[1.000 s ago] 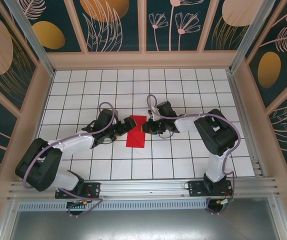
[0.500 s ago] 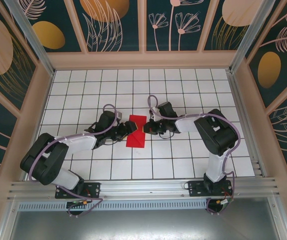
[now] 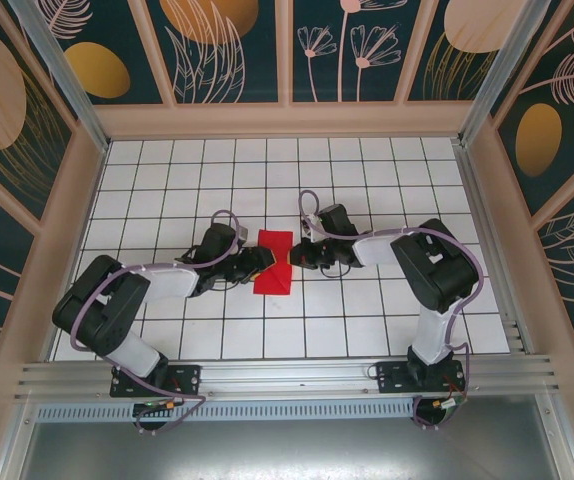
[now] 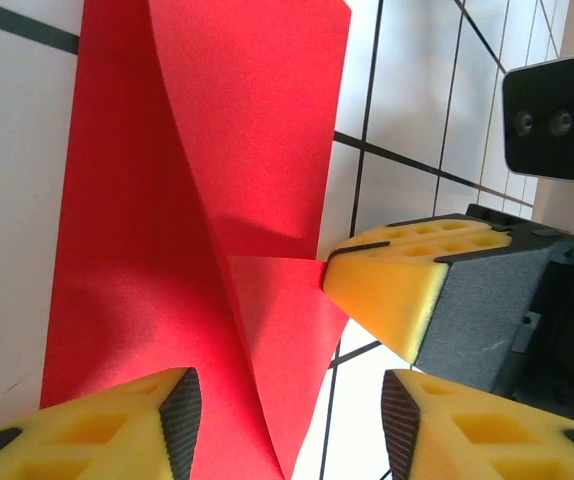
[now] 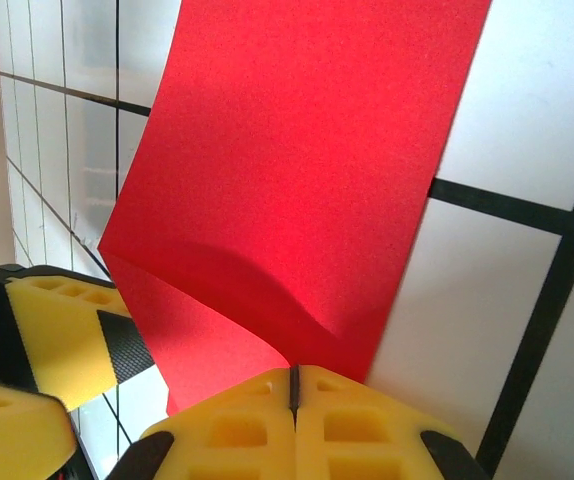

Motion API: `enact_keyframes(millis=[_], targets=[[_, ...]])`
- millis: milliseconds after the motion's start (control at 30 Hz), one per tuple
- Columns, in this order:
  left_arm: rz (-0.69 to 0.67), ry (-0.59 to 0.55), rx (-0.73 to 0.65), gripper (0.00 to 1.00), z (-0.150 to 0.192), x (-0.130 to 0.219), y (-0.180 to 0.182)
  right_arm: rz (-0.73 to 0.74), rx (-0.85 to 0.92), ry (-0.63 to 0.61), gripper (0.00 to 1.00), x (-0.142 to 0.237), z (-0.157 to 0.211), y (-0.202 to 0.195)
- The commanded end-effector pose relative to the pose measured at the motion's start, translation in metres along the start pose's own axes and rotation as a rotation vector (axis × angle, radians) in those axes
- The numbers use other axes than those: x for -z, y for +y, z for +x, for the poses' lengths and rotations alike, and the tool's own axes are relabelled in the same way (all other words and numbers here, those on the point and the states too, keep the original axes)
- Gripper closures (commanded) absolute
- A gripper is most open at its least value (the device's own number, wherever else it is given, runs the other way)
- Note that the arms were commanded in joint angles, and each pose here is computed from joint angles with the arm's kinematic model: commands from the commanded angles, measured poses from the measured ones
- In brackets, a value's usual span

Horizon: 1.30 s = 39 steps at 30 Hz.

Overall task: Fold a paper plane with a square sheet of paper (pick it up from the middle)
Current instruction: Turn over the paper at the center of the table.

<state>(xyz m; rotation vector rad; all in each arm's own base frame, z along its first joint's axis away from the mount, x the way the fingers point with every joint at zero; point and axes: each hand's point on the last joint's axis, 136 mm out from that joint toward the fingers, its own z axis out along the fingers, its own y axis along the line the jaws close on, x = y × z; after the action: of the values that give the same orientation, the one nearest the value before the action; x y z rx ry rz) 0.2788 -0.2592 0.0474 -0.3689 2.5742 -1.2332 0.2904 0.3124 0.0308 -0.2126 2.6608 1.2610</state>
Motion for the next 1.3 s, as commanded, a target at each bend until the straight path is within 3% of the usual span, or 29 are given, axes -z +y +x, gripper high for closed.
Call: enact_keyframes(millis=[0, 367, 633, 800, 1267], targets=[[0.027, 0.01, -0.041, 0.49, -0.003, -0.006, -0.007, -0.021, 0.013, -0.038, 0.95, 0.009, -0.008, 0.007], [0.066, 0.031, -0.095, 0.64, -0.007, -0.017, -0.016, -0.064, 0.019, -0.046, 0.9, 0.018, -0.01, 0.023], [0.049, 0.035, -0.15, 0.8, -0.009, -0.021, -0.013, -0.005, -0.002, -0.165, 0.55, 0.05, -0.027, 0.03], [0.05, 0.021, -0.194, 0.86, -0.012, -0.02, -0.015, 0.037, -0.003, -0.246, 0.39, 0.07, -0.032, 0.033], [-0.1, -0.063, -0.291, 0.98, -0.033, 0.003, -0.019, 0.158, -0.019, -0.427, 0.23, 0.12, -0.047, 0.022]])
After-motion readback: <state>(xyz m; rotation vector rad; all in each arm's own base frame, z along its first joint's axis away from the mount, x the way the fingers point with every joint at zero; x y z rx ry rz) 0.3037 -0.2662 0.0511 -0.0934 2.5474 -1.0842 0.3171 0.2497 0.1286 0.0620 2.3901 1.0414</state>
